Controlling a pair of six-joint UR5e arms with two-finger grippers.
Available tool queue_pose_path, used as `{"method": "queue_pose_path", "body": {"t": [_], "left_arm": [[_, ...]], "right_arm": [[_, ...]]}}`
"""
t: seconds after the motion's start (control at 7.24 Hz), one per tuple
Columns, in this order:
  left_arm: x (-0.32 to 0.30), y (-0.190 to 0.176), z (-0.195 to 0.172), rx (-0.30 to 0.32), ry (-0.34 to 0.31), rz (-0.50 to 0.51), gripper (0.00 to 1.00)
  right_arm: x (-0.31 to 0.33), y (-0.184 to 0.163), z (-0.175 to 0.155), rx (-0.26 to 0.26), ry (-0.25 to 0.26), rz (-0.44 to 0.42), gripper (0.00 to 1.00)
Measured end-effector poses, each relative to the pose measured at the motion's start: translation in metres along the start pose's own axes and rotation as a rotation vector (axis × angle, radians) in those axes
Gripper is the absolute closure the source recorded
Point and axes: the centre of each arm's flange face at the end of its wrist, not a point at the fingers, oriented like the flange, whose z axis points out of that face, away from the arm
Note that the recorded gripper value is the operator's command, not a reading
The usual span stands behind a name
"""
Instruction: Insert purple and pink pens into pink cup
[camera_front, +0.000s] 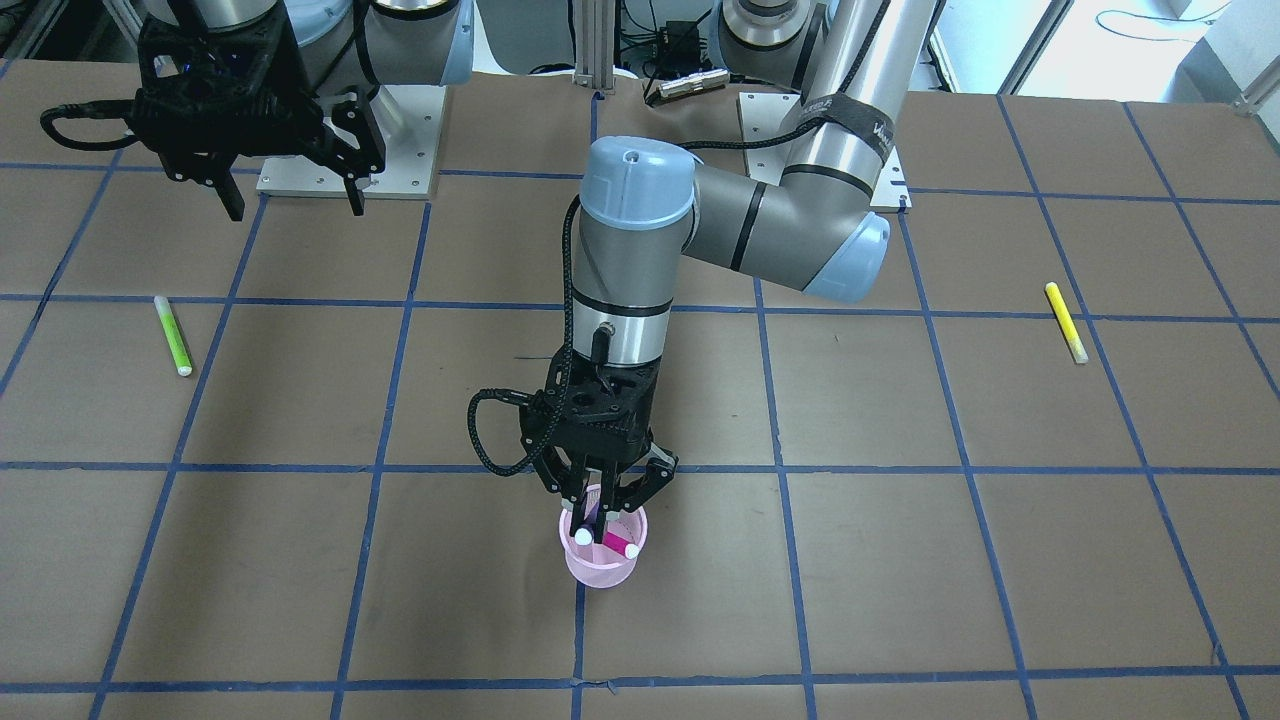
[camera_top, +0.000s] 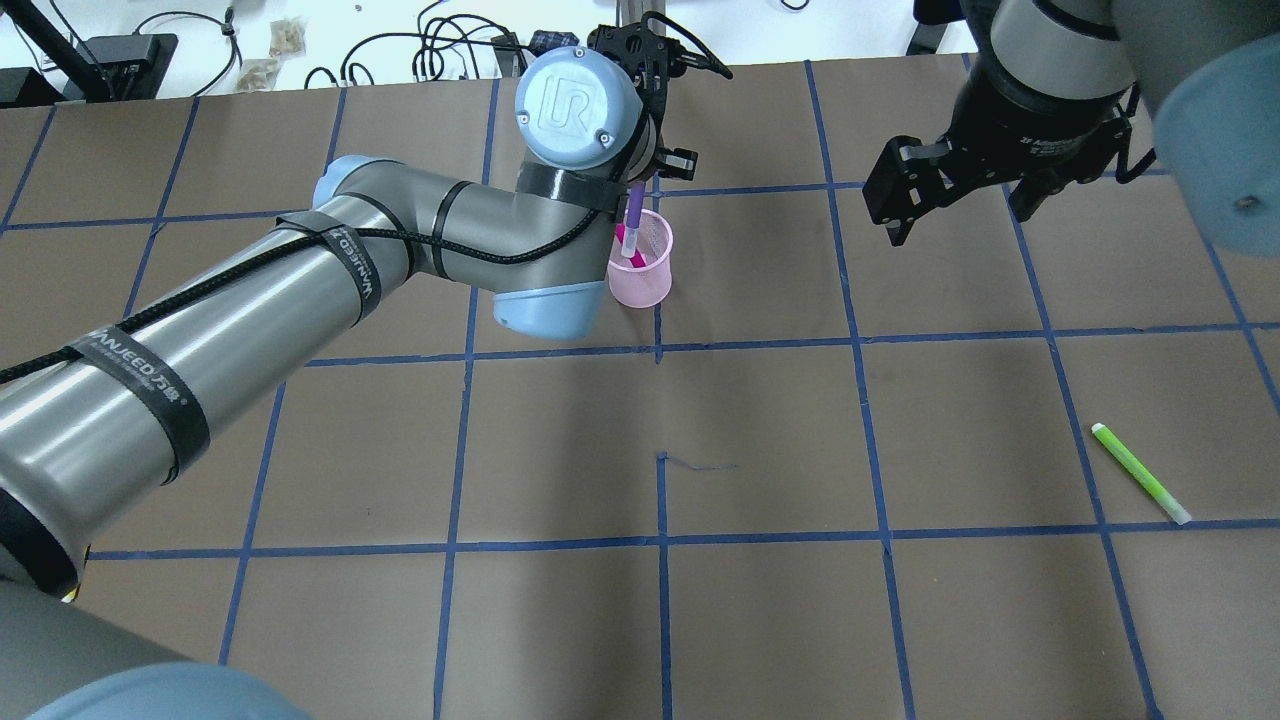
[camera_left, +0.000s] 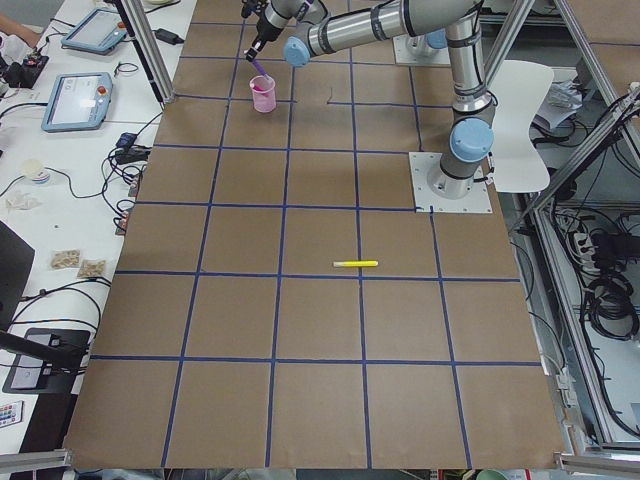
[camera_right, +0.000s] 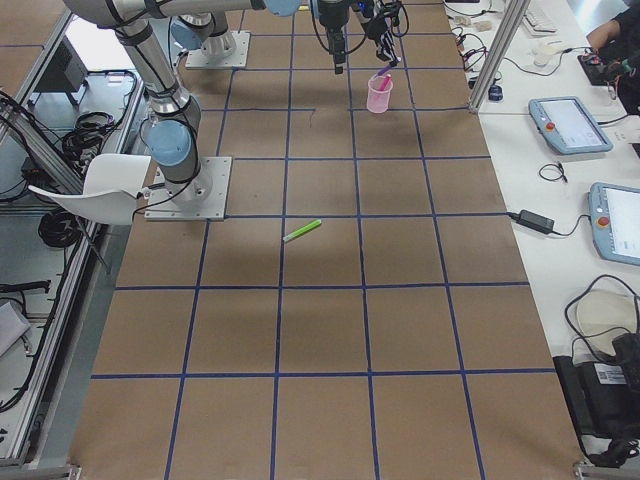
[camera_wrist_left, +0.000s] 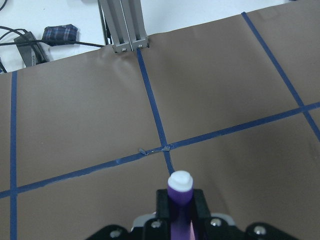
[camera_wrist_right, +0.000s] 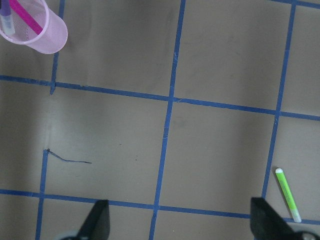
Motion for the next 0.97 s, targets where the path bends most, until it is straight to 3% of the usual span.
{"method": "queue_pose_path", "body": {"t": [0.97], "left_arm": [[0.001, 0.016, 0.016, 0.053, -0.001, 0.014, 0.99]], "right_arm": [[-0.001, -0.004, 0.001, -0.001, 0.003, -0.008, 0.00]]}}
